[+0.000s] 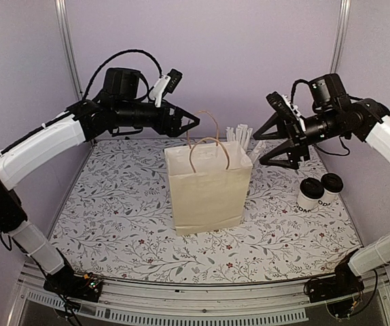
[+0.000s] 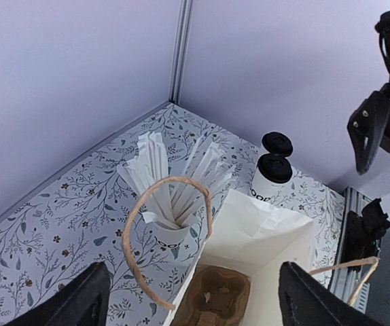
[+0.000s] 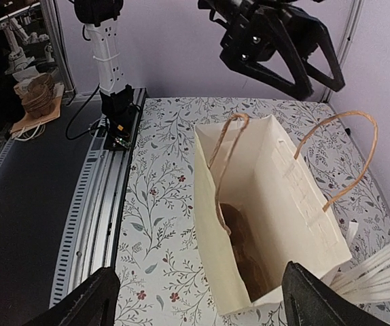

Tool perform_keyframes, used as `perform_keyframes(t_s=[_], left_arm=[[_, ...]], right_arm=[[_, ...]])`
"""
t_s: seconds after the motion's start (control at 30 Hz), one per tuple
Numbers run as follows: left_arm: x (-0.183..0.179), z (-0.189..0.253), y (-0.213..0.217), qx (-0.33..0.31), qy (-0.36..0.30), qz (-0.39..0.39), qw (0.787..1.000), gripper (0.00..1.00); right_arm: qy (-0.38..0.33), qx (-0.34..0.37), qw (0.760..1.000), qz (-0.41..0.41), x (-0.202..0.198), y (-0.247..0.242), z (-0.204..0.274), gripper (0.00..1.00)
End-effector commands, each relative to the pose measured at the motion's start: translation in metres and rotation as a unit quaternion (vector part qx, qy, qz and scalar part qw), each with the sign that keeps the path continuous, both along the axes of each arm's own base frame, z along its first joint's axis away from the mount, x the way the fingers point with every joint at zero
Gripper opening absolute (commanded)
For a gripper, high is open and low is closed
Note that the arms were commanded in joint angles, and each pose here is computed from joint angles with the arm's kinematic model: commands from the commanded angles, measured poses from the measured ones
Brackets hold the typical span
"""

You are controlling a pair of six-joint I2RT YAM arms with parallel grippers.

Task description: Pack the takeout coffee

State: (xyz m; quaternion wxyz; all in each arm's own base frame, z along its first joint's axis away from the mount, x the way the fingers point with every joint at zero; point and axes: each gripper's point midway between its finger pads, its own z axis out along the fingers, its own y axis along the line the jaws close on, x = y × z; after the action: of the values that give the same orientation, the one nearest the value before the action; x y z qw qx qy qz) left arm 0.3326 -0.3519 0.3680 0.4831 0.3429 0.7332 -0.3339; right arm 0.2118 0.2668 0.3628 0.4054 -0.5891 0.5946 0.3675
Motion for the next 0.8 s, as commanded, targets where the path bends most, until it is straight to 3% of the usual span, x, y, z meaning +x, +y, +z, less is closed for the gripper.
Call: perform_keyframes(t_s=[0.0, 0.1, 0.2, 0.27, 0.37, 0.43, 0.77], left_arm=[[0.026, -0.007, -0.010, 0.012, 0.019, 0.017, 1.000, 0.81], [0.034, -0.015, -0.017, 0.017, 0.037, 0.016, 0.999, 0.72], [0.037, -0.018, -0.023, 0.014, 0.042, 0.005, 0.999, 0.49], [0.037, -0.019, -0.026, 0.012, 0.043, -0.003, 0.999, 0.25], [0.039, -0.019, -0.025, 0.013, 0.040, -0.006, 0.999, 0.00], [0.038, -0.015, -0.024, 0.011, 0.037, -0.009, 0.999, 0.00], [-0.011, 0.064, -0.016, -0.063, 0.029, -0.051, 0.996, 0.00]], right_arm=[[0.000, -0.020, 1.000, 0.011, 0.011, 0.036, 0.002, 0.85], [0.018, -0.037, 0.999, 0.029, 0.014, 0.066, -0.009, 0.82], [0.033, -0.057, 0.996, 0.057, 0.005, 0.091, -0.024, 0.70], [0.045, -0.070, 0.995, 0.060, 0.006, 0.104, -0.036, 0.48], [0.053, -0.072, 0.995, 0.050, 0.014, 0.111, -0.039, 0.08], [0.049, -0.065, 0.996, 0.047, 0.015, 0.112, -0.031, 0.00], [0.014, 0.022, 0.988, 0.154, -0.042, 0.100, 0.047, 0.00]])
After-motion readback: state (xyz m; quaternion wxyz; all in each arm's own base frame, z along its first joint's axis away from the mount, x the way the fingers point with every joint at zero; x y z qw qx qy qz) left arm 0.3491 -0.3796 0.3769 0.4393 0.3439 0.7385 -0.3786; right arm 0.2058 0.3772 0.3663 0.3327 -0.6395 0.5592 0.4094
